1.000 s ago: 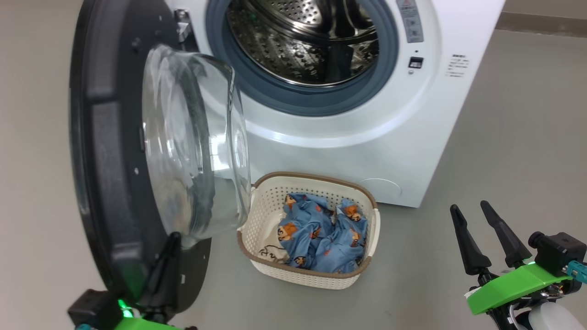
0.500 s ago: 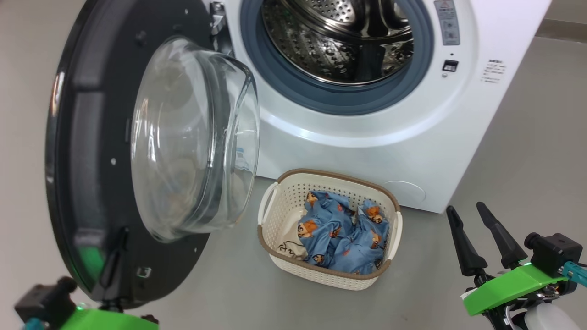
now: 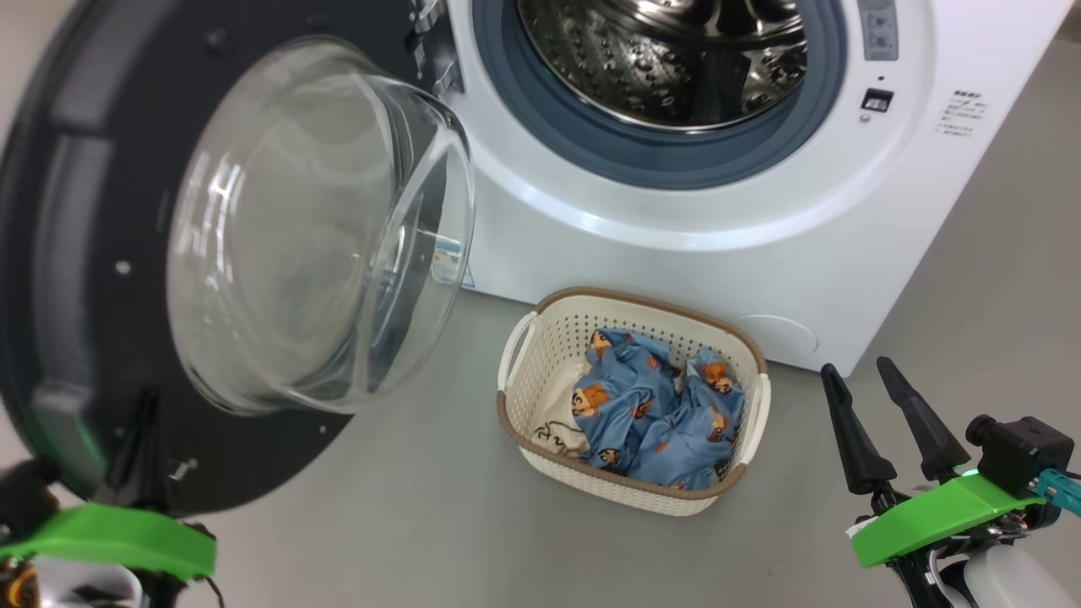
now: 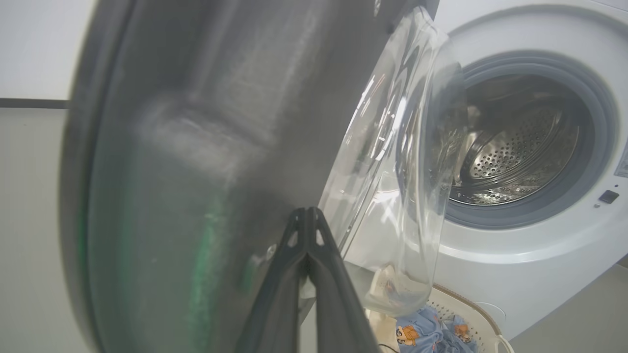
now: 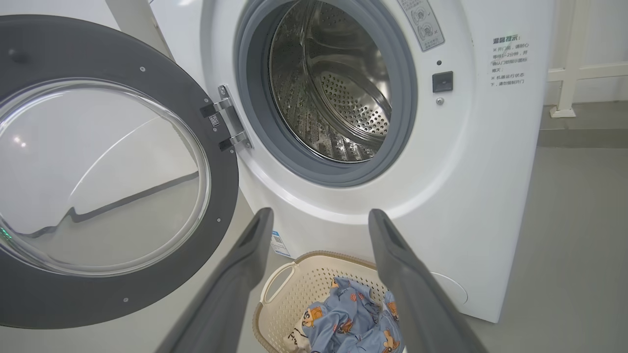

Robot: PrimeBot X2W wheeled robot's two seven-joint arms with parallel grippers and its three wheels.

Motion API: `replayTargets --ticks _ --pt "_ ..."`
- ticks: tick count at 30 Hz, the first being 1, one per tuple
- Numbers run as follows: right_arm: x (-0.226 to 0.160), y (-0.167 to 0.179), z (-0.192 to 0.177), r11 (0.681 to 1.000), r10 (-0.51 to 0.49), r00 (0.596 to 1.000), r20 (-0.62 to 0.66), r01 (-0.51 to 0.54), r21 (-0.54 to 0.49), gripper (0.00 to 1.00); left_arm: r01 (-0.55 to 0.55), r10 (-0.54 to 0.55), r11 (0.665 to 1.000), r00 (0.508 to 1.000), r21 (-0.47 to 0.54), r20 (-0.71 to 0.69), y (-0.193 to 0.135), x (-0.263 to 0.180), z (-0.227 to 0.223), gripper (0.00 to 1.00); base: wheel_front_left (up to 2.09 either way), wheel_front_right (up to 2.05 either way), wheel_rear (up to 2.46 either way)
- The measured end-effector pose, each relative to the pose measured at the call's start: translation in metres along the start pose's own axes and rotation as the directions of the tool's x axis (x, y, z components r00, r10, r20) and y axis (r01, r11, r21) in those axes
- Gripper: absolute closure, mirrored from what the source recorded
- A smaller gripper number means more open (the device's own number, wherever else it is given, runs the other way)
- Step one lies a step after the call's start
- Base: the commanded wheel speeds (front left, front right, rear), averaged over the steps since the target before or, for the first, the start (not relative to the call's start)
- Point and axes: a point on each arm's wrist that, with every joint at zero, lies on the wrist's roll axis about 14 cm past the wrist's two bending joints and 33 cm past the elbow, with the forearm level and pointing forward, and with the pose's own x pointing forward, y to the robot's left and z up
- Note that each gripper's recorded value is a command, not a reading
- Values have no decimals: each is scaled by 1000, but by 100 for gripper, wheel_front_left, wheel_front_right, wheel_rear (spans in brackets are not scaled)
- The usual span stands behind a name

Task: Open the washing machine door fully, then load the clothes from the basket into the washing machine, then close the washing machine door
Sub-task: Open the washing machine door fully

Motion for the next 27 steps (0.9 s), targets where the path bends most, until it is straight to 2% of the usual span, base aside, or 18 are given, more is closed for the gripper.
replayTargets --ticks 10,19,27 --pt "18 2 -7 1000 26 1000 -9 -26 18 0 -87 91 993 995 74 -42 33 25 6 100 0 0 0" --pt "32 -5 -13 999 33 999 -14 -33 26 0 -98 111 982 991 159 -80 44 48 8 100 0 0 0" --pt "42 -2 -21 998 51 998 -25 -50 39 0 -143 159 966 985 215 -60 59 63 23 100 0 0 0"
